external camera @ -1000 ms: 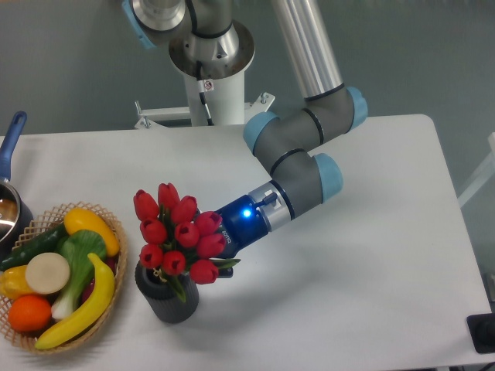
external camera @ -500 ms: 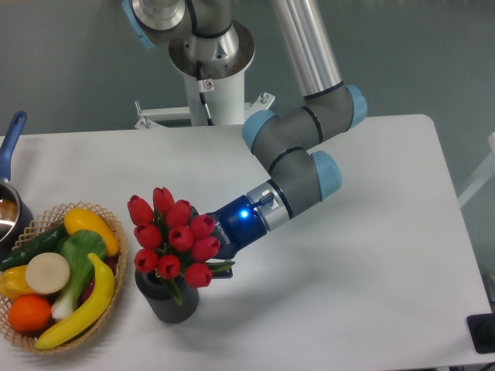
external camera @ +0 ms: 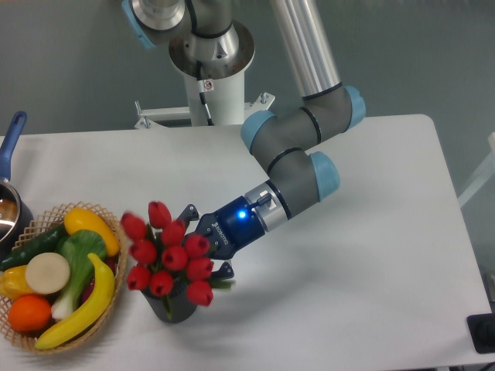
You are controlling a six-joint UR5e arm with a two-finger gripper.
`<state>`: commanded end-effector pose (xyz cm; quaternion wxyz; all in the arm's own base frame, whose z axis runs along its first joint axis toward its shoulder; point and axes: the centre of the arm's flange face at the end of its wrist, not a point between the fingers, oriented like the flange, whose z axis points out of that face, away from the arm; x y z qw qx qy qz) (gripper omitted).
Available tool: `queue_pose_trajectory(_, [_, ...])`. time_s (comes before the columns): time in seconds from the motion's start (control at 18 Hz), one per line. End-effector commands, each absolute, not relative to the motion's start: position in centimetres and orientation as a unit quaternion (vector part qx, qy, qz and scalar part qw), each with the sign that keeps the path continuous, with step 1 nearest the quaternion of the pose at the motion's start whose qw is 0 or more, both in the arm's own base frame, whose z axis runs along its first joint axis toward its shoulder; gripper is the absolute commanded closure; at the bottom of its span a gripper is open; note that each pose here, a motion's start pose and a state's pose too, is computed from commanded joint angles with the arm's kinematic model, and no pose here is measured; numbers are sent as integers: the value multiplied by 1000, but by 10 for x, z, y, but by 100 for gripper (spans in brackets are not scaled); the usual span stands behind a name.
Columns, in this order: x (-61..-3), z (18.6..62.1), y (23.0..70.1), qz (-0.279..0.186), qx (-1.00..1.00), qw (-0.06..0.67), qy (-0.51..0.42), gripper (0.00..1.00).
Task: Insert the flowers into the vase
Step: 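Push the bouquet deeper into the vase and adjust its position, then open the gripper to release the tulips and lift away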
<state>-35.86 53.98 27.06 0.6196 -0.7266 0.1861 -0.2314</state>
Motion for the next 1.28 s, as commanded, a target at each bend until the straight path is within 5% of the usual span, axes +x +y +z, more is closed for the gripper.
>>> queue_pose_trajectory(0.94, [-359, 271, 540, -211, -726, 621, 207, 1])
queue_pose_trajectory(1.28, [-356, 281, 535, -187, -750, 594, 221, 0])
